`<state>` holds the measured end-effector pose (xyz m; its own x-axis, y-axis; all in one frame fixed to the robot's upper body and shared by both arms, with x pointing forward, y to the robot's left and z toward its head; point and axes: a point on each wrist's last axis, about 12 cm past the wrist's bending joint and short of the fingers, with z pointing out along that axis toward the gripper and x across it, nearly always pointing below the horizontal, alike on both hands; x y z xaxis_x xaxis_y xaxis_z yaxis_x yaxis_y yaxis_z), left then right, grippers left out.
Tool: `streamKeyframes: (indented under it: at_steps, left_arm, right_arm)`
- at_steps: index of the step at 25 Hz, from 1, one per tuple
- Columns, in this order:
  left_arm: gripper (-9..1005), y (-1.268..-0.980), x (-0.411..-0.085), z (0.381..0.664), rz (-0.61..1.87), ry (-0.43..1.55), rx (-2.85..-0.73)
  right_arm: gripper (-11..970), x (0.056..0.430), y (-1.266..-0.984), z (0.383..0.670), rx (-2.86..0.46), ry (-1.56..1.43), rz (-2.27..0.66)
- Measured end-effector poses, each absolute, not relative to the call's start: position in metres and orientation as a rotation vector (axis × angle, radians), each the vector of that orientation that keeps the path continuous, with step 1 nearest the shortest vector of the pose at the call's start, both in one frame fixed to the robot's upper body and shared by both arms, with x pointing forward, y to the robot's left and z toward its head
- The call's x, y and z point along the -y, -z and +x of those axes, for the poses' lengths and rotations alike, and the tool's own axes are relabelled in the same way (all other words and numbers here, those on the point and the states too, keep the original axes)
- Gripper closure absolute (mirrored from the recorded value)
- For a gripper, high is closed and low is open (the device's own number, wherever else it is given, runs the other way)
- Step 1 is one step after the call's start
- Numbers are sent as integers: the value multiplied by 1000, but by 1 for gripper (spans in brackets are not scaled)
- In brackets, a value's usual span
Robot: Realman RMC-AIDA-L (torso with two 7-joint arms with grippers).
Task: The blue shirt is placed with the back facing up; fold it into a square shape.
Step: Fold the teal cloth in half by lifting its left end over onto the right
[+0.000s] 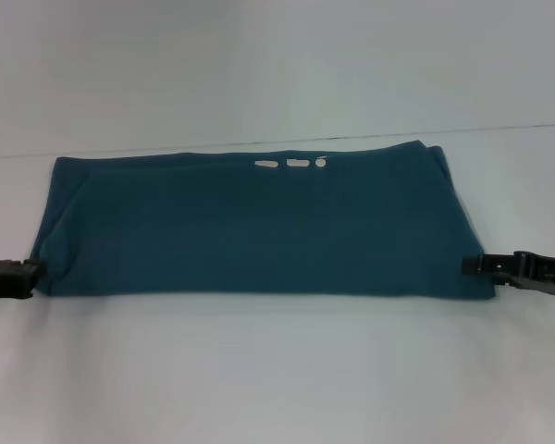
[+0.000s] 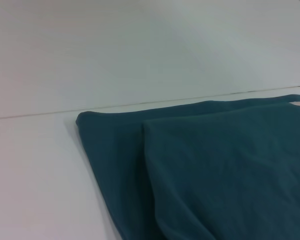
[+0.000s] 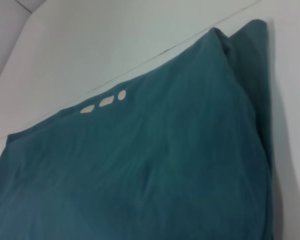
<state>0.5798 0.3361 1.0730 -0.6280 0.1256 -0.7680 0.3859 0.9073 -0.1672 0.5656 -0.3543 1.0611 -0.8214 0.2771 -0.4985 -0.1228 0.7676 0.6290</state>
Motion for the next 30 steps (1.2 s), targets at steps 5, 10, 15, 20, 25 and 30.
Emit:
streamKeyframes:
  at_steps: [5, 10, 15, 20, 25, 30]
  left_arm:
    - [995, -1073, -337, 580, 364, 403, -2239]
    - [995, -1074, -337, 580, 365, 401, -2238]
    - [995, -1073, -337, 580, 371, 395, -2243]
    - [995, -1073, -337, 580, 374, 393, -2245]
    - [995, -1073, -337, 580, 374, 393, -2246]
    - [995, -1074, -337, 579, 369, 410, -2249]
  right_arm:
    - [285, 351, -1059, 567, -2377, -902, 126]
    - [420, 350, -1059, 566, -2378, -906, 122]
    - [593, 349, -1057, 566, -2393, -894, 110]
    - [833, 351, -1055, 564, -2399, -885, 116]
    - [938, 353, -1055, 563, -2397, -876, 114]
    - [959, 356, -1056, 562, -2383, -871, 106]
